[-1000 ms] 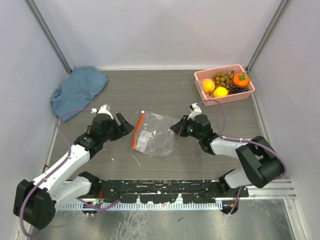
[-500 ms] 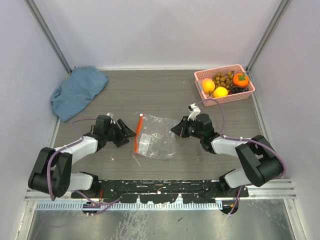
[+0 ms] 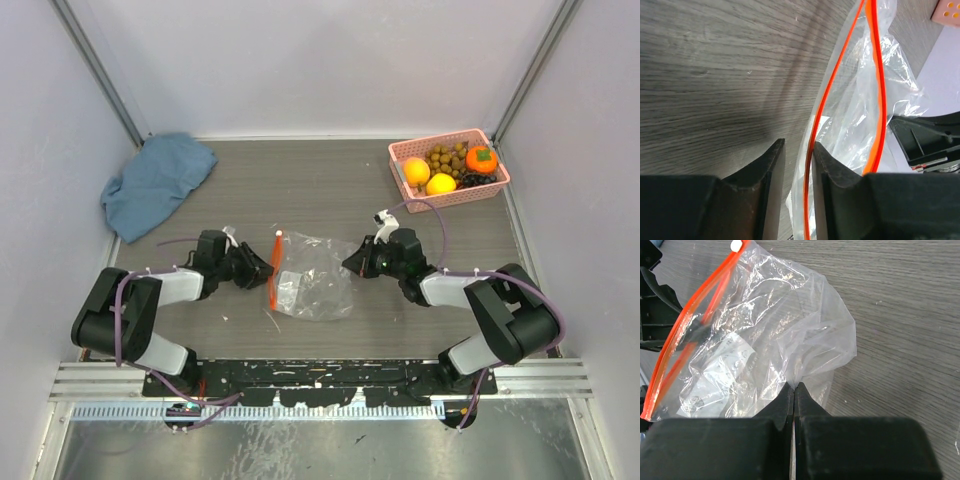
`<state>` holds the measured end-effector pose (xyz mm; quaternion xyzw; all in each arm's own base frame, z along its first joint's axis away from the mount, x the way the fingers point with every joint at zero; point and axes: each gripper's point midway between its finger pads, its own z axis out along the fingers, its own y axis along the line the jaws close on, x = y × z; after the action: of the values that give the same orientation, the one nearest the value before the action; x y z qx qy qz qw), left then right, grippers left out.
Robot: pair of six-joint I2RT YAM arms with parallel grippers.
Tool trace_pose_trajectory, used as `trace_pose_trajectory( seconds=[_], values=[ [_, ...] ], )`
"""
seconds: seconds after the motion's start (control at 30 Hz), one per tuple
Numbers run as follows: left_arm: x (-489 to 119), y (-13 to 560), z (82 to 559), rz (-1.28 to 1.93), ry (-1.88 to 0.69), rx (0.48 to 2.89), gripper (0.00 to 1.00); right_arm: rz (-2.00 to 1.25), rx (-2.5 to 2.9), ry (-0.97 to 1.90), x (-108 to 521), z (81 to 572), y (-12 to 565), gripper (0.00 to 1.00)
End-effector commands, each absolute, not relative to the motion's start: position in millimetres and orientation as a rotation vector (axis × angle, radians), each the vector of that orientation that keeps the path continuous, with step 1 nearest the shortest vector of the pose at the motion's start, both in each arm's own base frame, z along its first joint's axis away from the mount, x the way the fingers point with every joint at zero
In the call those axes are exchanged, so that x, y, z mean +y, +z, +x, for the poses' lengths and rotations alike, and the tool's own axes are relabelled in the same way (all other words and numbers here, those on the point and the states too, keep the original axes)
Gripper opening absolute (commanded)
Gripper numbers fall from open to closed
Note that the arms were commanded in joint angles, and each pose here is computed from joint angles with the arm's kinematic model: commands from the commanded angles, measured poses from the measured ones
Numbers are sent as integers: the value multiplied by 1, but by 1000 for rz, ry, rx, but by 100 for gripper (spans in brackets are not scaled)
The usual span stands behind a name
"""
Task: Place the food in the zip-top bag and seal the zipper
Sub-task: Open the zipper of the food storage bag at the center of the board.
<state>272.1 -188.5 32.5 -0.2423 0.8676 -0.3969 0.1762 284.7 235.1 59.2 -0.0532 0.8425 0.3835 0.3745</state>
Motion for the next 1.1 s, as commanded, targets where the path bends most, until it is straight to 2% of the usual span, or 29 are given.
trace_pose_trajectory(
  seconds=[0.0,0.13,0.17,0.33,0.43,0.6,0.8,1.07],
  values=[
    [-201,49,278,-603,-1214,2392,22,-169,2060,1008,244,299,84,1],
    [-198,59,278,-583,-1191,2364,2,-170,2052,1004,244,300,89,1],
    [-196,63,279,-571,-1171,2361,0,-170,2051,1001,244,300,91,2],
    [-184,96,278,-489,-1052,2309,0,-189,2028,983,242,300,107,22],
    [-175,110,274,-456,-945,2300,0,-192,2033,939,237,300,117,38],
    [-164,142,268,-362,-759,2264,0,-190,2026,873,233,298,140,54],
    [-162,168,262,-260,-599,2249,0,-218,2026,857,255,285,164,67],
    [-177,188,257,-120,-439,2230,0,-258,1948,988,304,270,210,75]
  ],
)
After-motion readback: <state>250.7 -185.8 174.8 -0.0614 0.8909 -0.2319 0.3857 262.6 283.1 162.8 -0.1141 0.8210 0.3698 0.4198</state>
